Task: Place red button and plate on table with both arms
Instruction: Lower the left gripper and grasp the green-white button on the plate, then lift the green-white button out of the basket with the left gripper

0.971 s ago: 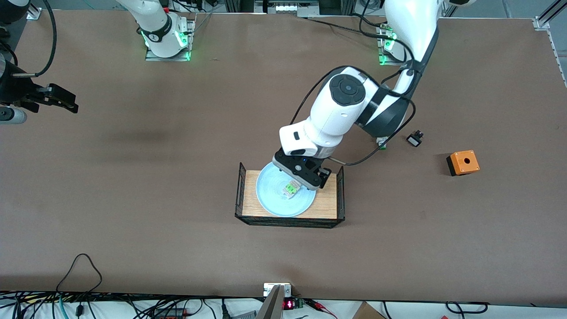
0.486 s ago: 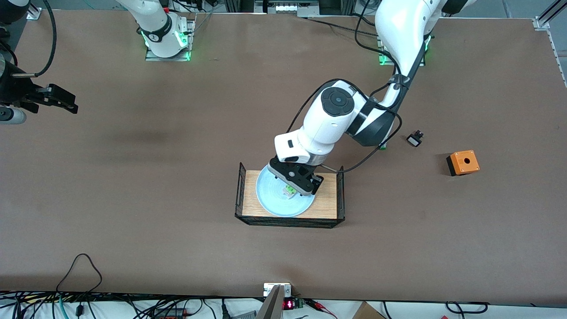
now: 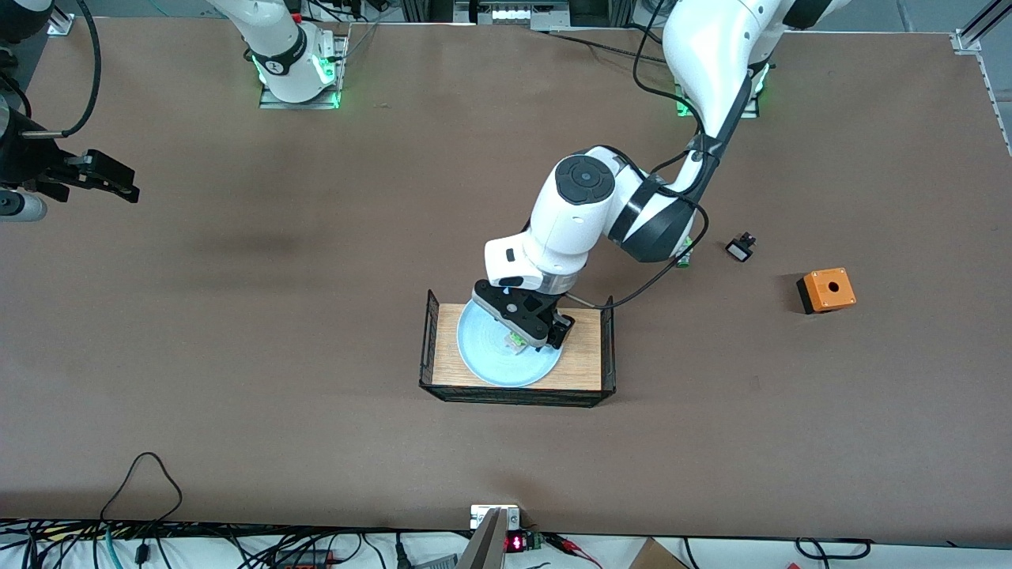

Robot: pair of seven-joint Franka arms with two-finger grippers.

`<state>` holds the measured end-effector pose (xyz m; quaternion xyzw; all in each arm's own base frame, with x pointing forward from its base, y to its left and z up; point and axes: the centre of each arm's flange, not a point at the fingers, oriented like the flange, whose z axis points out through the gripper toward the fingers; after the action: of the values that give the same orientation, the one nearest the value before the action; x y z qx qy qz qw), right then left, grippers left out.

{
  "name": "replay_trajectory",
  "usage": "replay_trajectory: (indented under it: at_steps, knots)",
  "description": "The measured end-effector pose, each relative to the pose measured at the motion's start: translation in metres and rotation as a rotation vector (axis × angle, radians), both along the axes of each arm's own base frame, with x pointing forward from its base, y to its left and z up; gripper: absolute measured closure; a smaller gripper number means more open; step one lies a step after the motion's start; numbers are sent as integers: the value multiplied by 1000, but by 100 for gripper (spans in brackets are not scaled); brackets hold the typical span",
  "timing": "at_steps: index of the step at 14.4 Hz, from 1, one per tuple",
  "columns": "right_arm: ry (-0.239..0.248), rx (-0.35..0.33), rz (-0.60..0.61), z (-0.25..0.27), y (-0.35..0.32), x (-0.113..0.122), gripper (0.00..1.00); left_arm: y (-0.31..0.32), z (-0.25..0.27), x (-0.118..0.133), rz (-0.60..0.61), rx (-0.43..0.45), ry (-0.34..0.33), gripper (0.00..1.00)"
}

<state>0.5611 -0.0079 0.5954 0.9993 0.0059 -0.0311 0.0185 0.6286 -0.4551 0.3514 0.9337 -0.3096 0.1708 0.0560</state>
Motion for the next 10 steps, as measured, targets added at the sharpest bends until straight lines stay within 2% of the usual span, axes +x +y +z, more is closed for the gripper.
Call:
replay_trajectory:
  at_steps: [5, 6, 10]
  knots:
    - [0, 0, 0, 0, 0, 0, 0, -1, -17, 0, -11, 21, 0, 10]
    - [0, 0, 0, 0, 0, 0, 0, -1, -17, 1, -11, 21, -1, 16]
    - [0, 0, 0, 0, 0, 0, 0, -1, -16, 1, -11, 18, -4, 59]
